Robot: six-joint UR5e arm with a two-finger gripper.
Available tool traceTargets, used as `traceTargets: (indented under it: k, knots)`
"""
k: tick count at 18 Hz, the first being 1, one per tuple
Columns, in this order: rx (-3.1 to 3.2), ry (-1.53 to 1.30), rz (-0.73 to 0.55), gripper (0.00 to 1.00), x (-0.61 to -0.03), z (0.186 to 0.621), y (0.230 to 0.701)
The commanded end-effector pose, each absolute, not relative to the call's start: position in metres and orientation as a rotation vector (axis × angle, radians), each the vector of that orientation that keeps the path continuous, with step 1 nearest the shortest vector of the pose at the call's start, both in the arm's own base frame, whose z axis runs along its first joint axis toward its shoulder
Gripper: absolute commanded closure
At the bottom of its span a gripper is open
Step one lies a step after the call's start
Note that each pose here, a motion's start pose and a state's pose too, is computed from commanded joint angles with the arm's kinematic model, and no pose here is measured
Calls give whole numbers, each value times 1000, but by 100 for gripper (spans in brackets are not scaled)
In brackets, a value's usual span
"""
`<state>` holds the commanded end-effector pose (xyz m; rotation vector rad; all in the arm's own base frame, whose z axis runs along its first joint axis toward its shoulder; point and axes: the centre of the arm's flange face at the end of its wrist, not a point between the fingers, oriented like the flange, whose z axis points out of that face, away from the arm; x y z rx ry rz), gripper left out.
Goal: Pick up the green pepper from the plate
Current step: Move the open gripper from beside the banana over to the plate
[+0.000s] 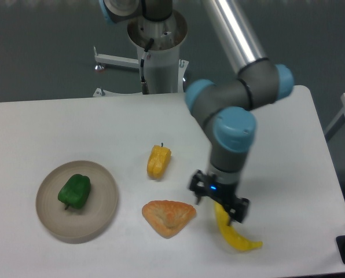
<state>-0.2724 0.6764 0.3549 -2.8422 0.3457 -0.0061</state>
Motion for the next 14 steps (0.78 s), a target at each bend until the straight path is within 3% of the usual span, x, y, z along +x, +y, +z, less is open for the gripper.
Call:
traceTargets:
  k: [4,9,14]
  knots:
    - [-2888,112,-117,0,-205,346,665]
    - [-2904,34,-239,0,-134,338,658]
    - [-2888,11,-253,0,-69,319,658]
